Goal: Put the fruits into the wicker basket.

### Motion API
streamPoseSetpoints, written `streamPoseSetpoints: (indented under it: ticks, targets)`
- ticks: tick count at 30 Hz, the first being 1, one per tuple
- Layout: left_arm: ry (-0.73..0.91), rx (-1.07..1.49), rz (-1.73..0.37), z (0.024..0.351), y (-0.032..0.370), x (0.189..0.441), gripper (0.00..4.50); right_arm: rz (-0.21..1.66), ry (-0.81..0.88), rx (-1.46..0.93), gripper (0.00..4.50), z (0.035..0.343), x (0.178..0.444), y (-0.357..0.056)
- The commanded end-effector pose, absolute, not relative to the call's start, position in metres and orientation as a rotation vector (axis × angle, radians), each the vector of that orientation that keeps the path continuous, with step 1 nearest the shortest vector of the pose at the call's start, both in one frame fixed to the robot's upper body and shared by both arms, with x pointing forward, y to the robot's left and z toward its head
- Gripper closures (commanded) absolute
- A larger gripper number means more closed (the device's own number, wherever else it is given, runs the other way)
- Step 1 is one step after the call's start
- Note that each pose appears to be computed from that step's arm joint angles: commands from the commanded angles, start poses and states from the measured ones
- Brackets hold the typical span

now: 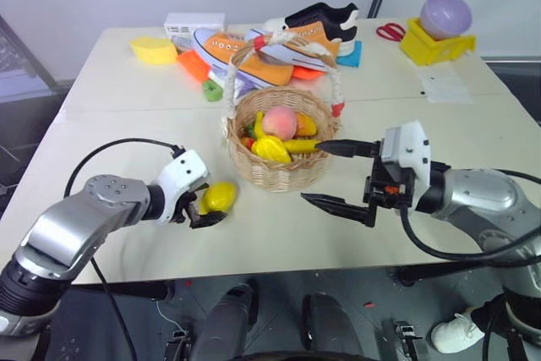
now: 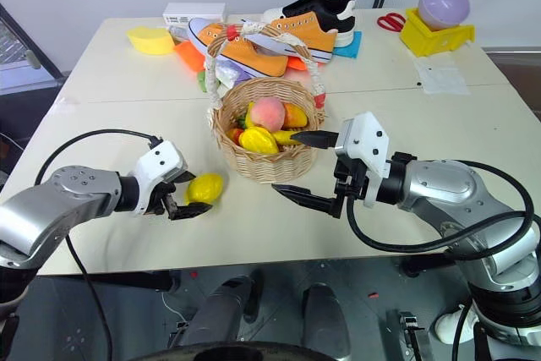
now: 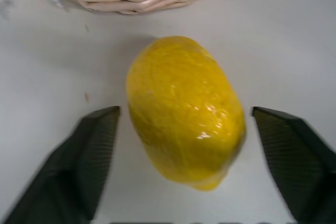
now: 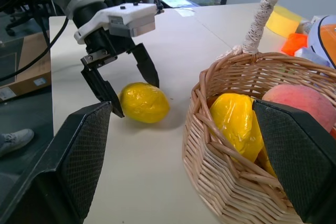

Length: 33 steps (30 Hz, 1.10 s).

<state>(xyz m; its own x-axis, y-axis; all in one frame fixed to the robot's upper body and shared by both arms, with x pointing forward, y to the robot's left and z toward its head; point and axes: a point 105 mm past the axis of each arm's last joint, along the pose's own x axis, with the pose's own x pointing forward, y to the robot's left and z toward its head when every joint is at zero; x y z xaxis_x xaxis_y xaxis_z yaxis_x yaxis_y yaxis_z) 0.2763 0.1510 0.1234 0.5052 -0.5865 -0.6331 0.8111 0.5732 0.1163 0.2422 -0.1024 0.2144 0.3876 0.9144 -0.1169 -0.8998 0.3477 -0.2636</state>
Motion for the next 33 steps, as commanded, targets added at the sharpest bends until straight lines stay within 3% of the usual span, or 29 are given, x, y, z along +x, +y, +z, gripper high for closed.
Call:
streamPoseSetpoints:
  ticks: [1, 6, 11, 16, 20, 26, 30, 33]
  targets:
    - [0.472, 0.454, -0.864, 0.144, 0.153, 0.282, 1.71, 1.195, -0.087, -0.319, 0.00, 0.219, 0.236, -0.098]
    - [0.348, 0.320, -0.899, 0.169, 0.162, 0.273, 1.71, 1.188, -0.082, -0.332, 0.00, 0.217, 0.236, -0.100]
    - [0.219, 0.216, -0.867, 0.205, 0.172, 0.281, 1.71, 1.178, -0.087, -0.335, 0.00, 0.220, 0.237, -0.103]
    - [0.025, 0.196, -0.940, 0.242, 0.116, 0.302, 1.71, 1.161, -0.089, -0.348, 0.00, 0.222, 0.242, -0.108]
    - [0.004, 0.248, -0.909, 0.239, 0.077, 0.327, 1.71, 1.156, -0.097, -0.352, 0.00, 0.224, 0.243, -0.107]
    - [0.010, 0.324, -0.964, 0.224, 0.036, 0.340, 1.71, 1.121, -0.095, -0.359, 0.00, 0.223, 0.243, -0.110]
    - [-0.009, 0.294, -1.006, 0.228, 0.030, 0.341, 0.19, 1.079, -0.094, -0.364, 0.00, 0.223, 0.243, -0.115]
    - [-0.065, 0.251, -1.042, 0.241, 0.035, 0.335, 0.01, 1.018, -0.095, -0.361, 0.00, 0.223, 0.252, -0.120]
